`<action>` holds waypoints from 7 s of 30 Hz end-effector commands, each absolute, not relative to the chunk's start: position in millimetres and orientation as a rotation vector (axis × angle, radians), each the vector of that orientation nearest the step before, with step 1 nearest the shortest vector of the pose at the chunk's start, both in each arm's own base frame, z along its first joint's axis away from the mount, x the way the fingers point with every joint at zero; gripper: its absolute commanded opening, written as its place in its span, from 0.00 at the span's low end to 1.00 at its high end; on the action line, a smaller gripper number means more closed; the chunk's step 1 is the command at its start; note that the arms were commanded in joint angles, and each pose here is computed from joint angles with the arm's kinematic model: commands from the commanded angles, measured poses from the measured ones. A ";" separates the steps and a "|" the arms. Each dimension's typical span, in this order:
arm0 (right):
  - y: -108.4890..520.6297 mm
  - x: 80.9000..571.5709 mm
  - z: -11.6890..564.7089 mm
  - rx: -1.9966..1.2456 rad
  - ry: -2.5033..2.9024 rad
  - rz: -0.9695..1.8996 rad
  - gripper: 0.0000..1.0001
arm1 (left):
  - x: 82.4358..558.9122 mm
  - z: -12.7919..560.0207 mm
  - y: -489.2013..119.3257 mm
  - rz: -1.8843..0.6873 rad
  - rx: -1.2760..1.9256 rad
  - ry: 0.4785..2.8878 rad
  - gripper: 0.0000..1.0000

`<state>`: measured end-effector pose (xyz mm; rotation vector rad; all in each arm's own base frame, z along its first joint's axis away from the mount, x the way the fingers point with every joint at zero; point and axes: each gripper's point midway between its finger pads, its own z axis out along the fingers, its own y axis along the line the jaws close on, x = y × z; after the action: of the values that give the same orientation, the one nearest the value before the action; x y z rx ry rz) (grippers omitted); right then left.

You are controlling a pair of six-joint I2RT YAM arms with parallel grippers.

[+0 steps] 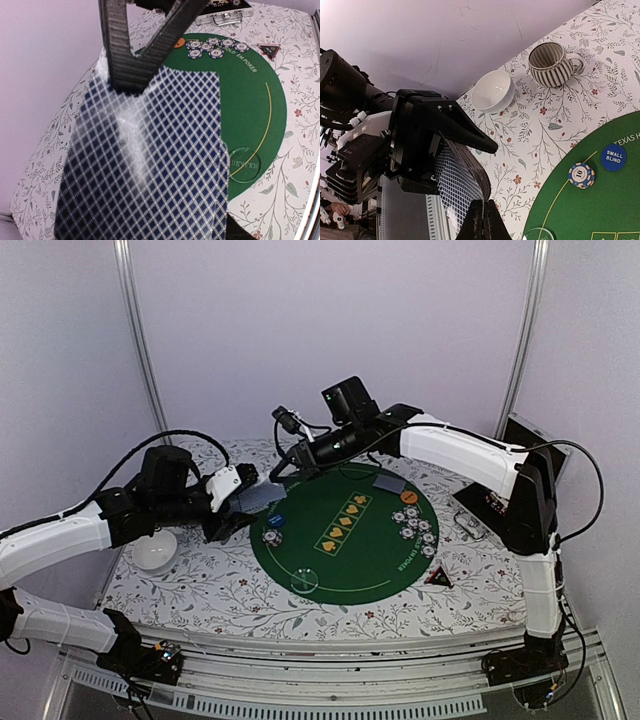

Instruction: Distribute texas hold em gaming equipment

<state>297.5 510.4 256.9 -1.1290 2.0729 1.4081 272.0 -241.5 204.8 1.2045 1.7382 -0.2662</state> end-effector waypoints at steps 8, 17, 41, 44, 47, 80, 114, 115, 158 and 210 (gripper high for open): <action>474.6 303.6 353.6 -1.107 1.864 1.507 0.01 | 273.1 214.7 -245.5 -0.282 1.193 1.694 0.55; 409.3 417.8 300.1 -0.659 2.066 1.319 0.01 | 269.8 220.8 -246.8 -0.299 1.191 1.676 0.56; 475.2 476.2 92.3 0.100 2.392 1.581 0.47 | 267.5 223.6 -245.8 -0.300 1.192 1.659 0.56; 455.3 482.3 111.1 0.104 2.355 1.473 0.85 | 267.6 223.5 -245.3 -0.297 1.192 1.659 0.56; 435.4 487.7 160.6 -0.020 2.259 1.283 0.99 | 267.8 222.9 -245.4 -0.297 1.194 1.662 0.56; 543.7 302.1 237.1 -1.059 1.971 1.525 0.93 | 268.1 223.4 -247.0 -0.299 1.198 1.651 0.56; 531.1 298.6 250.8 -1.145 2.005 1.402 0.79 | 269.6 225.7 -244.8 -0.282 1.184 1.643 0.56; 530.7 300.3 247.8 -1.139 2.018 1.388 0.78 | 269.6 226.0 -244.9 -0.283 1.184 1.643 0.56; 504.6 289.2 314.2 -1.147 1.954 1.525 0.01 | 269.7 224.1 -245.1 -0.286 1.184 1.649 0.56; 418.9 344.4 407.4 -0.830 1.821 1.590 0.01 | 270.5 226.1 -243.9 -0.279 1.174 1.648 0.55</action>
<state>326.1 464.0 330.3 -0.9552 1.9962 1.6475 268.6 -242.6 212.6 1.2000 1.6920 -0.2793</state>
